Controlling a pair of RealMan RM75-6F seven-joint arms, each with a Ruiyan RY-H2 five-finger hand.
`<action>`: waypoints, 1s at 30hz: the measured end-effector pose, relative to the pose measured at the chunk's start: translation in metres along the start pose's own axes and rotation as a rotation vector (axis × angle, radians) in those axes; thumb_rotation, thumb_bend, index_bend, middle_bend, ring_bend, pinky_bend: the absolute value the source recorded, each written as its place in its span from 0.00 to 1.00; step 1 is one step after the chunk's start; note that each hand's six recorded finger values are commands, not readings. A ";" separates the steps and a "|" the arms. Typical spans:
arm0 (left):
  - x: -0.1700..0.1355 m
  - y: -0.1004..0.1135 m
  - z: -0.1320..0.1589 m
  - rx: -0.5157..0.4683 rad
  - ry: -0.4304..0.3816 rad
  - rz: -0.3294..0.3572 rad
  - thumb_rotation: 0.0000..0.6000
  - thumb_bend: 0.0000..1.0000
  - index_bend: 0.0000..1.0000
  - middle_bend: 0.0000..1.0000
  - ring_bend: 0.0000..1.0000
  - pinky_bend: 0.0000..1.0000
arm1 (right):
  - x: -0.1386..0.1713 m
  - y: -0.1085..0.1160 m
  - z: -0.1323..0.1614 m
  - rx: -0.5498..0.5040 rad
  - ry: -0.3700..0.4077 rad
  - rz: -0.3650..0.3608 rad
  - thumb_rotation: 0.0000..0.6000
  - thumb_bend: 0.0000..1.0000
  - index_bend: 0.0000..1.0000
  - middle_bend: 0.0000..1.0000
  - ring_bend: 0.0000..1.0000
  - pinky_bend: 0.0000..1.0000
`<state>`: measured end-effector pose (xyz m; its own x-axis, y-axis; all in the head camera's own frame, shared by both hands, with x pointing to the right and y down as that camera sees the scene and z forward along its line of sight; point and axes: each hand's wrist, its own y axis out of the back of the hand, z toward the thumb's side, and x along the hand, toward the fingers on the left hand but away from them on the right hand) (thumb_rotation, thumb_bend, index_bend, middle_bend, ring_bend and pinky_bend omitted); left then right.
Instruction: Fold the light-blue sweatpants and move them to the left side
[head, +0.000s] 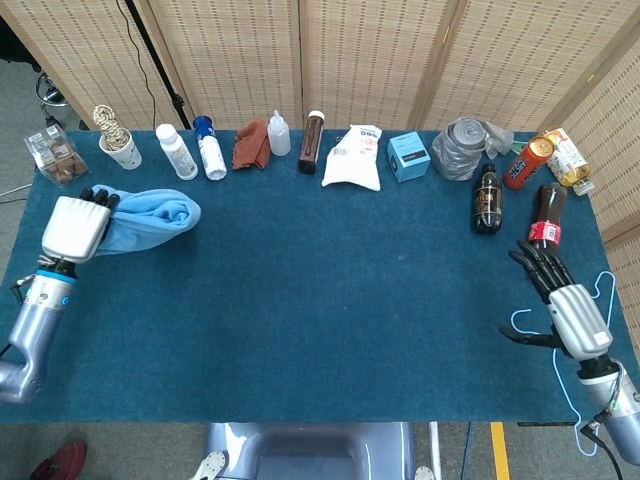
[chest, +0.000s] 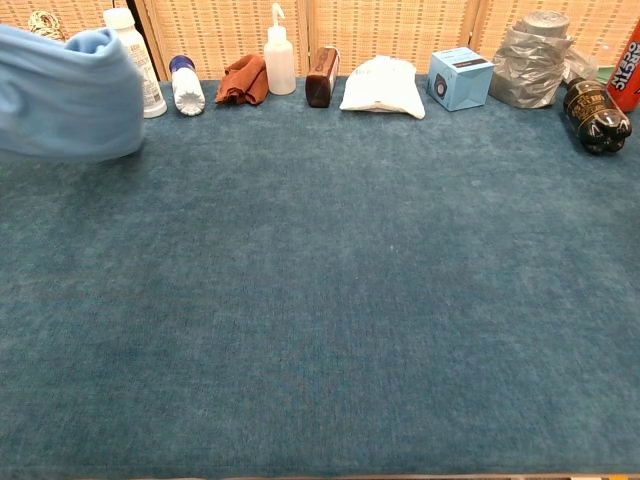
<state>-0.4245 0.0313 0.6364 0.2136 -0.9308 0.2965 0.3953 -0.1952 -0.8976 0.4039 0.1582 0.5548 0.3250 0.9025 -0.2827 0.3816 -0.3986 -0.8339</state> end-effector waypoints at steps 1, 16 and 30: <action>-0.003 -0.003 -0.004 0.007 0.007 -0.011 1.00 0.73 0.81 0.75 0.78 0.84 | 0.000 0.000 0.000 0.000 0.000 0.000 1.00 0.00 0.00 0.00 0.00 0.00; -0.027 -0.021 0.014 -0.003 -0.110 -0.023 1.00 0.47 0.61 0.54 0.54 0.69 | 0.000 0.000 -0.001 0.000 -0.005 0.004 1.00 0.00 0.00 0.00 0.00 0.00; -0.043 -0.017 0.043 -0.020 -0.202 -0.054 1.00 0.00 0.00 0.00 0.00 0.06 | 0.001 0.002 -0.001 -0.005 -0.007 0.005 1.00 0.00 0.00 0.00 0.00 0.00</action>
<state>-0.4020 0.0878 0.6526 0.3682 -0.8382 0.4024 0.3939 -0.2514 -0.8841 0.4056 0.1587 0.5533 0.3210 0.9017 -0.2897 0.3849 -0.4036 -0.8300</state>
